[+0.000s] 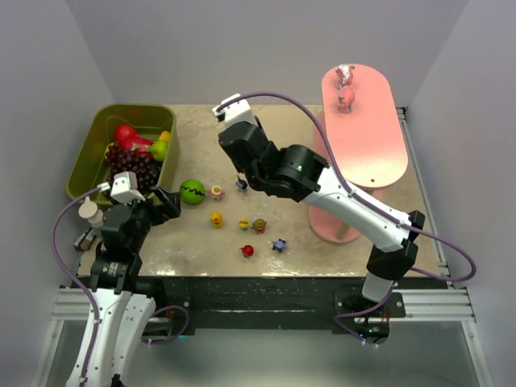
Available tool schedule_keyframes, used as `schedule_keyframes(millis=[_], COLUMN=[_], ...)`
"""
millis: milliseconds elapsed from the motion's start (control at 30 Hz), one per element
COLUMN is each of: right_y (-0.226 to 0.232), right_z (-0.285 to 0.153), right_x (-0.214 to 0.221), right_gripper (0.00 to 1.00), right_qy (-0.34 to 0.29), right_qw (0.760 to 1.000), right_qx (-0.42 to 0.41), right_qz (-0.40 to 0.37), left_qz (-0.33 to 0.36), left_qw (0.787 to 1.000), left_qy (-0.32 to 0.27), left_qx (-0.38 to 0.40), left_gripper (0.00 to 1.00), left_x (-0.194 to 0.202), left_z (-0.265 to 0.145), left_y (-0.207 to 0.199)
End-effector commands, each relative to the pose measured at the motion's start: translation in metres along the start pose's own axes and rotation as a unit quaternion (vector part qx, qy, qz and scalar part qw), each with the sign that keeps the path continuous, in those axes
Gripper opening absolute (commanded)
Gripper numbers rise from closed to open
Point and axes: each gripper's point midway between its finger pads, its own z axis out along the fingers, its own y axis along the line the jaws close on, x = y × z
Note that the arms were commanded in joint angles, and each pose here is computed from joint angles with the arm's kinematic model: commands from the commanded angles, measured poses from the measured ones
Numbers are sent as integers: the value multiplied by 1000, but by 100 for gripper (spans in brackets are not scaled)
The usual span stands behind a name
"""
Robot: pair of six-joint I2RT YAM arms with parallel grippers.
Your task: Place and organize the plastic toys onto the shelf
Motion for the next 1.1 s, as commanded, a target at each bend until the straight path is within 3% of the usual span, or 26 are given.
schedule_keyframes(millis=[0, 267, 600, 1067], right_y=[-66, -139, -187, -232], right_z=[-38, -74, -101, -84], right_x=[-24, -19, -10, 11], right_gripper=[0, 0, 0, 2], right_qy=[-21, -14, -10, 35], right_qw=[997, 989, 980, 969], right_qx=[71, 140, 183, 235], right_qz=[20, 55, 73, 65], left_qz=[-4, -3, -1, 2], left_qw=[999, 999, 999, 999], left_qy=[-21, -13, -9, -5], left_qx=[27, 30, 34, 51], left_gripper=[99, 99, 100, 99], left_x=[-13, -8, -6, -4], left_z=[1, 3, 2, 1], left_y=[-12, -12, -13, -20])
